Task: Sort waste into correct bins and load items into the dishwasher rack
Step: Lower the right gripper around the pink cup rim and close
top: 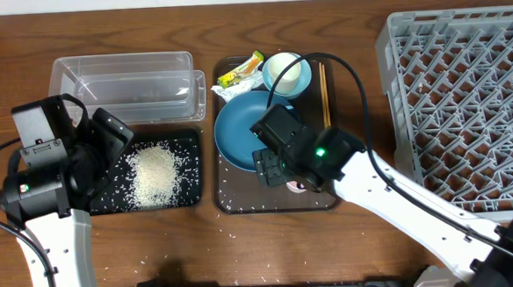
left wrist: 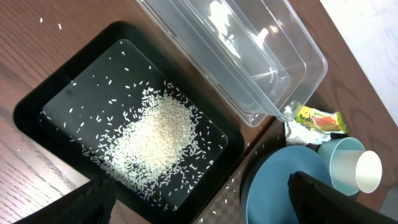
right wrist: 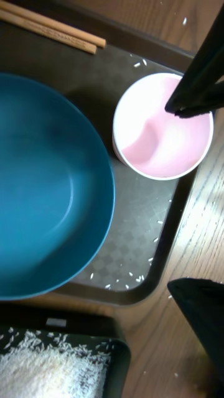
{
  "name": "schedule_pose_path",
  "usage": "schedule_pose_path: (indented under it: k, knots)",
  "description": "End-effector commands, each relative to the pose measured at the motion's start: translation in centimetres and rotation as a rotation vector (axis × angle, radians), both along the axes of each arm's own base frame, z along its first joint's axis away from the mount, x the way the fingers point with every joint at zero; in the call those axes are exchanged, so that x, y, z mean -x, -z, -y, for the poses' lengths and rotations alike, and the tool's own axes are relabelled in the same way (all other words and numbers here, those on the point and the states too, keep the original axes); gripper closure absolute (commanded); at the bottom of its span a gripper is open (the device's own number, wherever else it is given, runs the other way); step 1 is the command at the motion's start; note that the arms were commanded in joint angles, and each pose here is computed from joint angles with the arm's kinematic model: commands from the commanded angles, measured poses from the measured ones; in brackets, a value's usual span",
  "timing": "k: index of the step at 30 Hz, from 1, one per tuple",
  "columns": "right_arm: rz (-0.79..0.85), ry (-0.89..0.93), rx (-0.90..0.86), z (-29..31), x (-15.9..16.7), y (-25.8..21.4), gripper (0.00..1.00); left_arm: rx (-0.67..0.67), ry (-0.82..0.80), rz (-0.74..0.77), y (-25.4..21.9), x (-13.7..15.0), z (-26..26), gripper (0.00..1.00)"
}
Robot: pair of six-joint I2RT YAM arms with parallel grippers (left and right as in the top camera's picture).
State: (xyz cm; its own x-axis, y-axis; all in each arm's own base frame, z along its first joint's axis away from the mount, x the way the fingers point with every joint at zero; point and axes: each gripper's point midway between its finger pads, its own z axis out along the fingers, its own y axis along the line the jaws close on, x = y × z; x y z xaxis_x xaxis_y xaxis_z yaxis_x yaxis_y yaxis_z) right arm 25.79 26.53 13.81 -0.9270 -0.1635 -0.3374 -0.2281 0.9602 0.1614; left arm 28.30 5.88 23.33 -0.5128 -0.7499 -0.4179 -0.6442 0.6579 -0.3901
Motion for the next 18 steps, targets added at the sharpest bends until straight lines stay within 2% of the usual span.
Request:
schedule_pose_path:
  k: [1, 6, 10, 18]
  knots:
    - [-0.022, 0.007, 0.016, -0.7, 0.1, 1.0, 0.27, -0.01, -0.011, 0.012, -0.6, -0.1, -0.3, 0.09]
    - [-0.055, 0.011, 0.068, -0.6, -0.1, 3.1, 0.3, -0.01, -0.011, 0.011, -0.6, -0.1, -0.3, 0.09]
    - [-0.08, 0.011, 0.094, -0.6, -0.1, 4.5, 0.42, -0.009, -0.011, 0.011, -0.6, -0.1, -0.3, 0.09]
    - [-0.124, 0.025, 0.135, -0.6, 0.3, 6.5, 0.51, -0.01, -0.011, 0.011, -0.6, -0.1, -0.3, 0.09]
